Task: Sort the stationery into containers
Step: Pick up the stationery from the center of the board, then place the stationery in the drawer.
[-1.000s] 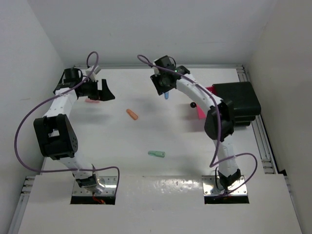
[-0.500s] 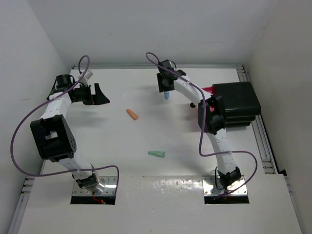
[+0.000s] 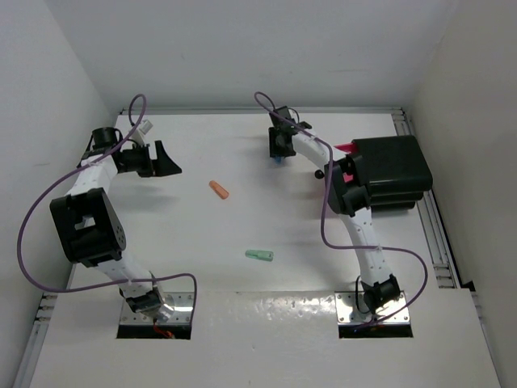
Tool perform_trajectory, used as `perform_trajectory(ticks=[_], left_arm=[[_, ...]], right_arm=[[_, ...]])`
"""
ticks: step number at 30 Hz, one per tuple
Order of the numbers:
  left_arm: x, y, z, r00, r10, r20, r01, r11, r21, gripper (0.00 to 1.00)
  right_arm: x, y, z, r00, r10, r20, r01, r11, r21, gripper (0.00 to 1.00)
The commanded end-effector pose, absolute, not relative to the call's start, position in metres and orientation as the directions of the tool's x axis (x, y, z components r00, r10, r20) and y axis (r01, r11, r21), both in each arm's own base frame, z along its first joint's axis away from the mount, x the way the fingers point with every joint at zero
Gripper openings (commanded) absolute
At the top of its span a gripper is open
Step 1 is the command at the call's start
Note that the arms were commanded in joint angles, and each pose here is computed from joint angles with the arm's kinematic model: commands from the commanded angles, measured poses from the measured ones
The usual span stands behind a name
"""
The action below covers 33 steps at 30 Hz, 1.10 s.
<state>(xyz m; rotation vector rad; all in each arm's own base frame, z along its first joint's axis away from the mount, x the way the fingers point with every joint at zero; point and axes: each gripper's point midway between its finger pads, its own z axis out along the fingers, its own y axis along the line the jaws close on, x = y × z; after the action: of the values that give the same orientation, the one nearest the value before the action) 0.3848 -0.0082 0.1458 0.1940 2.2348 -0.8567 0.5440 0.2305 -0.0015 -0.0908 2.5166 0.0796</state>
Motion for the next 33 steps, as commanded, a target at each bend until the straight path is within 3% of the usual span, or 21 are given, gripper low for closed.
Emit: perform_trajectory(ticks=[1, 6, 10, 13, 18, 22, 25, 31, 33], left_arm=[[0.386, -0.005, 0.147, -0.712, -0.115, -0.692, 0.392, 0.753, -0.528, 1.00], [0.386, -0.003, 0.146, -0.718, -0.127, -0.684, 0.382, 0.750, -0.540, 1.00], [0.386, -0.001, 0.147, -0.719, -0.118, -0.685, 0.382, 0.756, -0.531, 1.00], [0.385, 0.002, 0.150, -0.711, -0.110, -0.695, 0.388, 0.762, -0.517, 1.00], [0.380, -0.005, 0.160, -0.681, -0.069, -0.729, 0.459, 0.736, -0.498, 1.00], [0.375, -0.014, 0.161, -0.666, -0.021, -0.746, 0.513, 0.714, -0.478, 1.00], [0.374, -0.030, 0.159, -0.660, 0.049, -0.750, 0.557, 0.702, -0.444, 1.00], [0.376, -0.065, 0.145, -0.626, 0.210, -0.751, 0.639, 0.689, -0.341, 1.00], [0.380, -0.081, 0.143, -0.599, 0.265, -0.756, 0.673, 0.677, -0.296, 1.00]], right_arm=[[0.562, 0.246, 0.022, -0.766, -0.004, -0.643, -0.094, 0.990, 0.105, 0.44], [0.560, 0.249, 0.010, -0.775, -0.025, -0.631, -0.111, 0.989, 0.098, 0.43], [0.554, 0.256, 0.011, -0.777, -0.062, -0.627, -0.153, 0.984, 0.092, 0.13], [0.547, 0.265, 0.031, -0.766, -0.085, -0.638, -0.195, 0.975, 0.104, 0.02], [0.526, 0.287, 0.122, -0.695, -0.109, -0.711, -0.327, 0.928, 0.177, 0.00], [0.496, 0.283, 0.207, -0.566, -0.175, -0.805, -0.434, 0.894, 0.111, 0.00], [0.470, 0.254, 0.250, -0.527, -0.202, -0.825, -0.426, 0.903, 0.052, 0.00], [0.426, 0.157, 0.268, -0.566, -0.201, -0.800, -0.300, 0.953, -0.027, 0.00], [0.412, 0.129, 0.245, -0.628, -0.196, -0.753, -0.263, 0.964, -0.032, 0.00]])
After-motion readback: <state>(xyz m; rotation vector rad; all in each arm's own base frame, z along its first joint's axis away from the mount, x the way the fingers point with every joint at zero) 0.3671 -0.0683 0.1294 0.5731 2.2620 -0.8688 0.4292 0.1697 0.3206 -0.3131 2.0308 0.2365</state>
